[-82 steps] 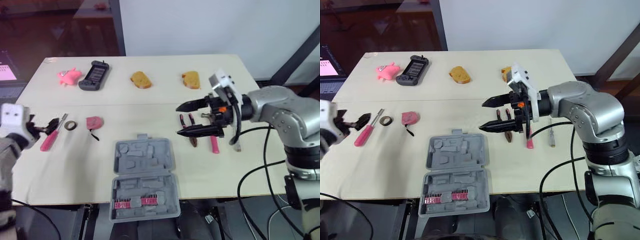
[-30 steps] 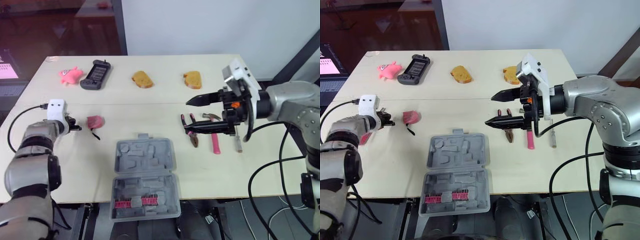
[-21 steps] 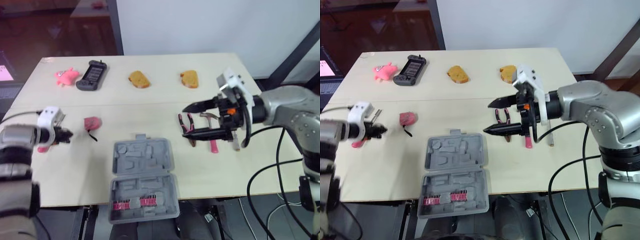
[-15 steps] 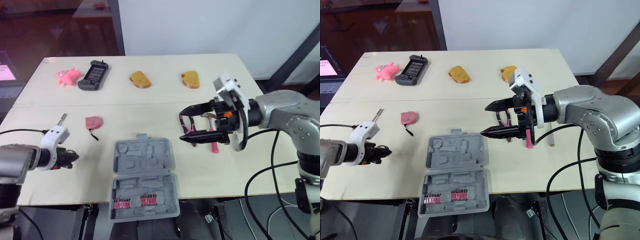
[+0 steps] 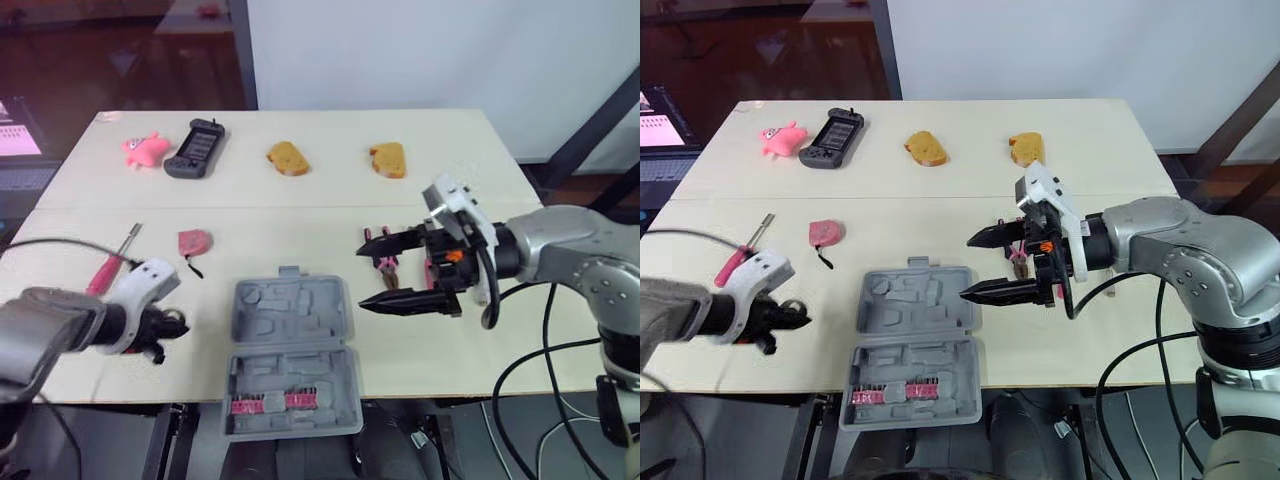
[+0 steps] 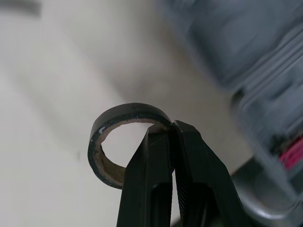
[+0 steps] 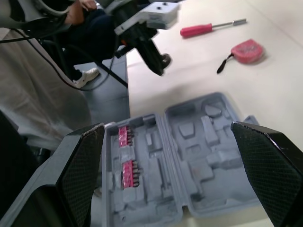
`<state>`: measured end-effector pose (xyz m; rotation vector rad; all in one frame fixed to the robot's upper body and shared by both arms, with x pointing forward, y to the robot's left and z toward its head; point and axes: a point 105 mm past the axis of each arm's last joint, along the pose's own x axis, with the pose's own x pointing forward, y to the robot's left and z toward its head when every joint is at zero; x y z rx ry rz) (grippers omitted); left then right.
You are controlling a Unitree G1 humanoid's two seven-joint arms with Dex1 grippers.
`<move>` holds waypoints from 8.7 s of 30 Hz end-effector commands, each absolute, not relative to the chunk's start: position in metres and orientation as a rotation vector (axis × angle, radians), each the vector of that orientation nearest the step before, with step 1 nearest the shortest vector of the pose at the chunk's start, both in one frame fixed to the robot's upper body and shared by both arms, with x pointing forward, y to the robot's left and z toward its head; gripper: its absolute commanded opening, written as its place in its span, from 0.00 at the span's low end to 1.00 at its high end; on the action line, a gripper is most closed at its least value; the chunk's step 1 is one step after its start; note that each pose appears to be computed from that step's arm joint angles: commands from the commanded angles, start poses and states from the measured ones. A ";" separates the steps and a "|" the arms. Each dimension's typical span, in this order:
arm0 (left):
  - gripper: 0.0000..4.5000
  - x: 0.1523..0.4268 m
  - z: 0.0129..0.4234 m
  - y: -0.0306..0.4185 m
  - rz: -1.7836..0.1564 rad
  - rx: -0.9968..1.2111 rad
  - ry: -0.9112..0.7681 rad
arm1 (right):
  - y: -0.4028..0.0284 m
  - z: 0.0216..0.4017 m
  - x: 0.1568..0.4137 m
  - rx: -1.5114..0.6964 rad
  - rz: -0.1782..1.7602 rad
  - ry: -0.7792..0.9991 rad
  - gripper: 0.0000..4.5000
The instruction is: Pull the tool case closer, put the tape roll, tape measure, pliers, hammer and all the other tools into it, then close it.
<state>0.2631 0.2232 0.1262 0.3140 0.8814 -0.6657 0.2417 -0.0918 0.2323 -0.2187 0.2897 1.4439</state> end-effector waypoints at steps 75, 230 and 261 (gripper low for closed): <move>0.66 0.338 0.157 0.175 -1.055 0.312 0.423 | -0.102 0.222 0.242 -0.289 1.248 0.206 1.00; 0.01 0.334 0.029 0.244 0.011 -0.124 0.188 | -0.119 0.220 0.258 -0.340 1.333 0.337 1.00; 0.33 0.178 0.036 0.261 -0.092 -0.010 0.390 | -0.100 0.217 0.259 -0.300 1.487 0.293 1.00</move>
